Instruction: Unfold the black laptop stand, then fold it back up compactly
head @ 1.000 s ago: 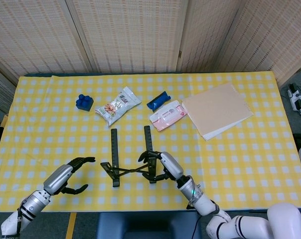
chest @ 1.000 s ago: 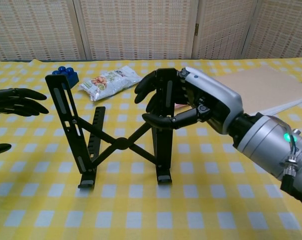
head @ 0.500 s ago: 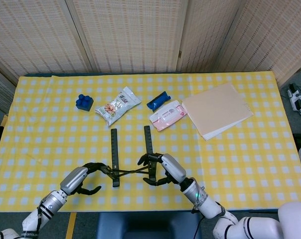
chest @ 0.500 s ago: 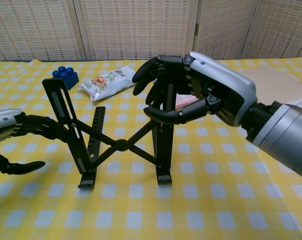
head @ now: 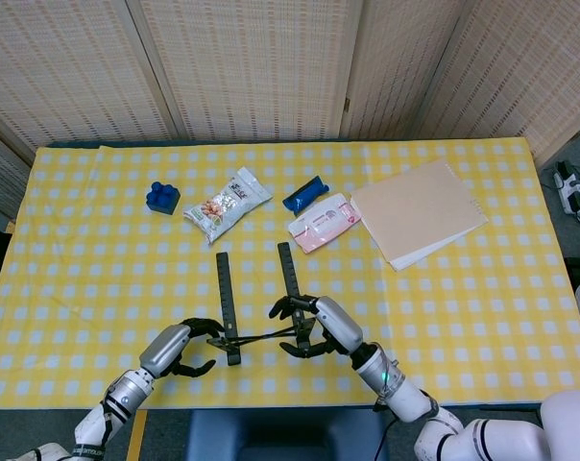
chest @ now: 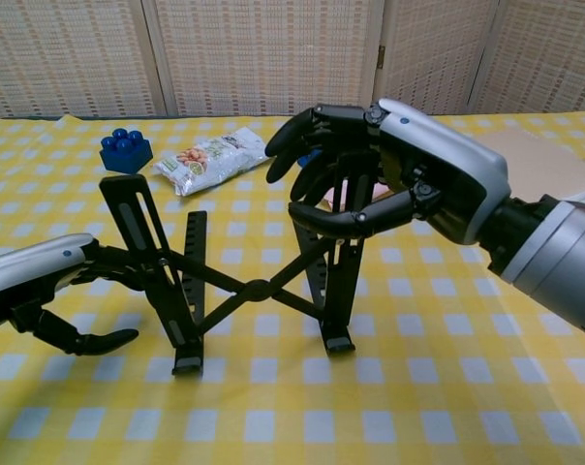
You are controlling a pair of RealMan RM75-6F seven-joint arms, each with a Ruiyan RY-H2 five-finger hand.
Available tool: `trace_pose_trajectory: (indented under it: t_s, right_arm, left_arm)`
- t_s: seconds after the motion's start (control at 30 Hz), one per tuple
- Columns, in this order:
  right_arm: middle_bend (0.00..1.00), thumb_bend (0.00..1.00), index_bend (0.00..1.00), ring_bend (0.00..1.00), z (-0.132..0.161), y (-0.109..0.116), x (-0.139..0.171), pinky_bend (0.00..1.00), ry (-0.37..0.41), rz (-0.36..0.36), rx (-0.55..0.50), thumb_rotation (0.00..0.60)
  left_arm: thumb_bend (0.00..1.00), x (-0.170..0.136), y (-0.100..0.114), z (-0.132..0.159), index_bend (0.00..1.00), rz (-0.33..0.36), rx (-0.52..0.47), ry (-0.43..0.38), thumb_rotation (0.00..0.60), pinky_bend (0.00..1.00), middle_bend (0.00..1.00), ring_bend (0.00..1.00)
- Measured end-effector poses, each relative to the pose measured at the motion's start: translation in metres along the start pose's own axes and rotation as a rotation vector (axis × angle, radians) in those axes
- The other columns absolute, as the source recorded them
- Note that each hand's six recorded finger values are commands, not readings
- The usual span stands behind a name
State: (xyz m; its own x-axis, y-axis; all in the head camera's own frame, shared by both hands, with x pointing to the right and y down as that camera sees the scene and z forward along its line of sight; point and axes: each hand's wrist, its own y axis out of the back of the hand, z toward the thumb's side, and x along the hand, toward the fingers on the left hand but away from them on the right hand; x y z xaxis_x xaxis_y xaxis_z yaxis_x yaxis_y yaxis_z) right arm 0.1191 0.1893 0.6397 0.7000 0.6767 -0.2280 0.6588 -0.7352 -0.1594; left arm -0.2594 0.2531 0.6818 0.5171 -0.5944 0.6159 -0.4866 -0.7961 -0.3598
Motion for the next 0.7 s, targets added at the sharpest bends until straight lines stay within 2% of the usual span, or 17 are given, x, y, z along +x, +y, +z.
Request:
trace_pose_trajectory:
  t_s: [0.23,0.33,0.47,0.7]
  right_arm:
    - [0.4,0.33,0.38,0.41,-0.001,0.003,0.001,0.38,0.003,-0.012,-0.003,0.6]
    - [0.4,0.33,0.38,0.41,-0.001,0.002,0.001,0.38,0.003,-0.012,-0.005,0.6]
    - [0.4,0.33,0.38,0.41,-0.001,0.002,0.002,0.38,0.002,-0.012,-0.009,0.6]
    - [0.4,0.33,0.38,0.41,-0.002,0.003,0.003,0.38,-0.002,-0.016,-0.014,0.6]
  left_arm:
    - [0.39,0.004,0.001,0.002,0.49,0.065,-0.017,0.007,0.6,0.24,0.36,0.29]
    - [0.38,0.005,0.002,0.004,0.44,0.082,-0.019,0.007,0.6,0.23,0.36,0.27]
    - [0.38,0.006,-0.001,0.006,0.42,0.075,-0.022,0.008,0.6,0.22,0.36,0.25]
    - [0.38,0.009,-0.01,0.01,0.46,0.065,-0.025,0.004,0.6,0.22,0.36,0.26]
